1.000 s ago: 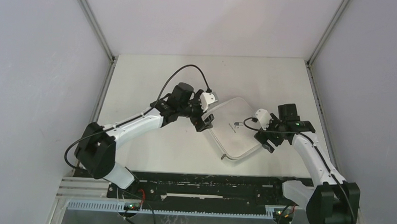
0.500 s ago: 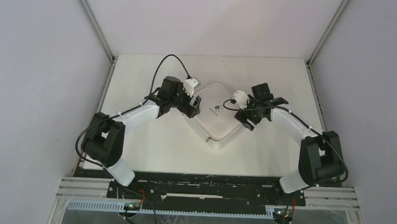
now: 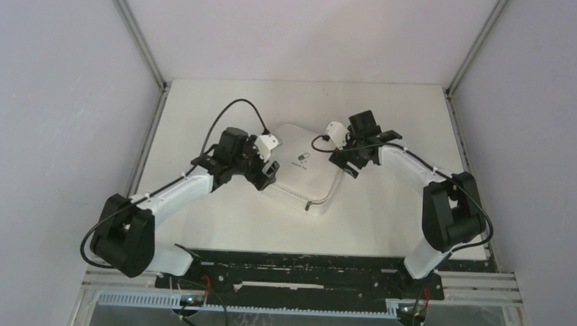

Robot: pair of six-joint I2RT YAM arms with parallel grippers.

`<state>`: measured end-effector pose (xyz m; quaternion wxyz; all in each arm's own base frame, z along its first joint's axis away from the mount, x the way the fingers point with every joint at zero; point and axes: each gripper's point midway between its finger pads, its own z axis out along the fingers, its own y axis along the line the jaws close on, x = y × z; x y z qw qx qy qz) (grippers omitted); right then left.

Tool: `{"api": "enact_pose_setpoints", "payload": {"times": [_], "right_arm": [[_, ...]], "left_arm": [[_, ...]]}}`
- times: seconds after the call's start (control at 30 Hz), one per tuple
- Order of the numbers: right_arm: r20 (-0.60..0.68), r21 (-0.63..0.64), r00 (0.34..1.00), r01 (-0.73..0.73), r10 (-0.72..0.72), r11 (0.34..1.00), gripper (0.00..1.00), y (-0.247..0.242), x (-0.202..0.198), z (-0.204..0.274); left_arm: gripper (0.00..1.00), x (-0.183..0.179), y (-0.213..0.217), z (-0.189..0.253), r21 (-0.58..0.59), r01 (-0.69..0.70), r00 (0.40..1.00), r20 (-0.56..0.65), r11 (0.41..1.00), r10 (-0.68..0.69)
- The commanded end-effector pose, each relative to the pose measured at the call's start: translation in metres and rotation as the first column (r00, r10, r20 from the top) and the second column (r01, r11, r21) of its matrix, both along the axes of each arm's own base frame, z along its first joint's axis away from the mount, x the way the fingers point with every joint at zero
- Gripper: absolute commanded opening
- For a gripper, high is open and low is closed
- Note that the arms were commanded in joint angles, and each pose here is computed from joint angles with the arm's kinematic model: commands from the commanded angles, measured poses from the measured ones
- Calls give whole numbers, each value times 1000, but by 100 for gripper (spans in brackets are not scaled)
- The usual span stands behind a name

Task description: Organize the medicine kit

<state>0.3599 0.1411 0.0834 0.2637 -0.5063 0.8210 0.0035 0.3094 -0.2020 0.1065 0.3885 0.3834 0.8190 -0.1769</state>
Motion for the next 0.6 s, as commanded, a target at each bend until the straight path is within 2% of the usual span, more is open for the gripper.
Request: {"api": "enact_pose_setpoints", "payload": {"times": [0.0, 0.17, 0.23, 0.33, 0.43, 0.57], "right_arm": [[109, 117, 993, 23, -36, 993, 78, 12, 17, 48], [102, 156, 987, 110, -127, 982, 80, -18, -4, 64], [102, 193, 983, 129, -151, 973, 81, -25, -20, 70], [67, 241, 986, 130, -150, 962, 81, -26, -48, 66], [37, 316, 990, 119, -137, 941, 82, -18, -68, 67], [20, 351, 991, 120, -136, 929, 81, -17, -82, 70]], "left_arm": [[85, -57, -37, 6, -28, 304, 953, 4, 952, -304], [90, -62, -42, 22, 19, 352, 931, 99, 936, -353], [93, -55, -43, 37, 35, 341, 921, 189, 939, -341], [97, -54, -54, 57, 92, 374, 866, 321, 923, -383], [100, -65, -68, 55, 201, 458, 785, 365, 866, -500], [98, -73, -73, 32, 367, 541, 701, 300, 757, -647]]}}
